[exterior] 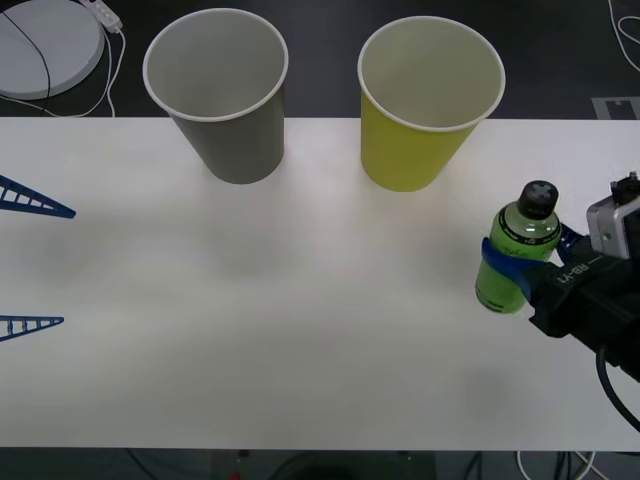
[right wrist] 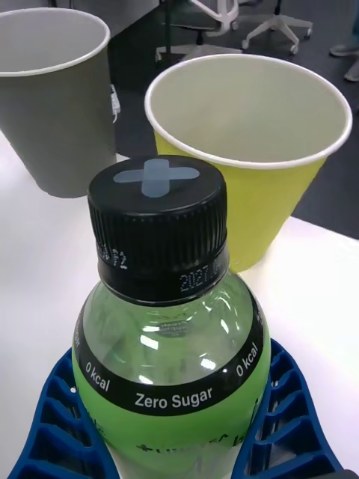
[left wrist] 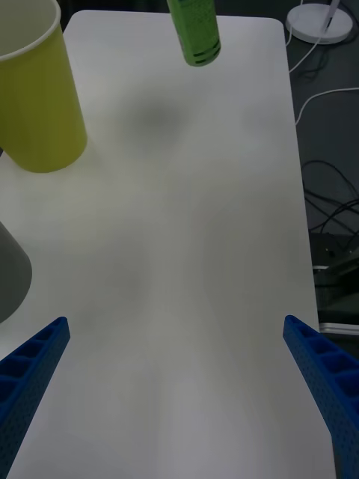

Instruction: Put the can into the green bin and the plastic bottle into the gray bin

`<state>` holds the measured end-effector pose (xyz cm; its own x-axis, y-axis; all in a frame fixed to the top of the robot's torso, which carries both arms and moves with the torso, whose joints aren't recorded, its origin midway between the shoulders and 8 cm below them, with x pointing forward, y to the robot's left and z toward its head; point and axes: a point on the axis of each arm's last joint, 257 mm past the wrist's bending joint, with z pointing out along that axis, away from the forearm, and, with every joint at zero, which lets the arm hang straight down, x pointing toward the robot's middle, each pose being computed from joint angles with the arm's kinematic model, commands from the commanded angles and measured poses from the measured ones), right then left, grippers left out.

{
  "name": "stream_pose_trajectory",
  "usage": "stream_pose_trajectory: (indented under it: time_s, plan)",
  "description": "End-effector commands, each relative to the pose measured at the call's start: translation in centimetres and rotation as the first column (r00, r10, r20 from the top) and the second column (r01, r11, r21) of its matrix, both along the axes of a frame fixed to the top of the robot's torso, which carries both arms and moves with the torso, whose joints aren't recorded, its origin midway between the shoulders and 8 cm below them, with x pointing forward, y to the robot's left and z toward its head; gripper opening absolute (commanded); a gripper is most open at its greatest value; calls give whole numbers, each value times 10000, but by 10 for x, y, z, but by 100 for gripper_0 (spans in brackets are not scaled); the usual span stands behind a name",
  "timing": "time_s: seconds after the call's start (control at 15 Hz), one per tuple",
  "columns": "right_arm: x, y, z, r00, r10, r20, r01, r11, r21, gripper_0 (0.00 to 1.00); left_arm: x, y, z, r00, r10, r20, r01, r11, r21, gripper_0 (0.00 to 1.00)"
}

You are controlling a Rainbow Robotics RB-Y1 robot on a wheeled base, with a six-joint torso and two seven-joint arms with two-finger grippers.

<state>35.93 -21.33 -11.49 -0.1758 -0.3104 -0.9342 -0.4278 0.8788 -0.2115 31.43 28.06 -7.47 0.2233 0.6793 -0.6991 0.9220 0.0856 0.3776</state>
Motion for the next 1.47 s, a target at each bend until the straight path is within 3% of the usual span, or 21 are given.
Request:
stream_pose_trajectory:
  time_s: [0.07, 0.33, 0.53, 0.73, 1.07, 1.47]
  plan:
    - [2, 11, 3, 9990, 437, -22, -437, 9989, -180, 0, 0, 0, 0, 10000, 0, 0, 0, 10000, 0, 100]
    - [1, 31, 6, 9920, 1253, -152, -1259, 9910, -449, 0, 0, 0, 0, 10000, 0, 0, 0, 10000, 0, 100]
    - [8, 33, 4, 9899, 1269, -631, -1321, 9874, -865, 0, 0, 0, 0, 10000, 0, 0, 0, 10000, 0, 100]
    - [12, 49, 15, 9826, 1665, -821, -1725, 9823, -724, 0, 0, 0, 0, 10000, 0, 0, 0, 10000, 0, 100]
    - [10, 86, 40, 9586, 2675, -972, -2707, 9624, -218, 0, 0, 0, 0, 10000, 0, 0, 0, 10000, 0, 100]
    - [10, 102, 57, 9460, 2992, -1249, -3040, 9524, -210, 0, 0, 0, 0, 10000, 0, 0, 0, 10000, 0, 100]
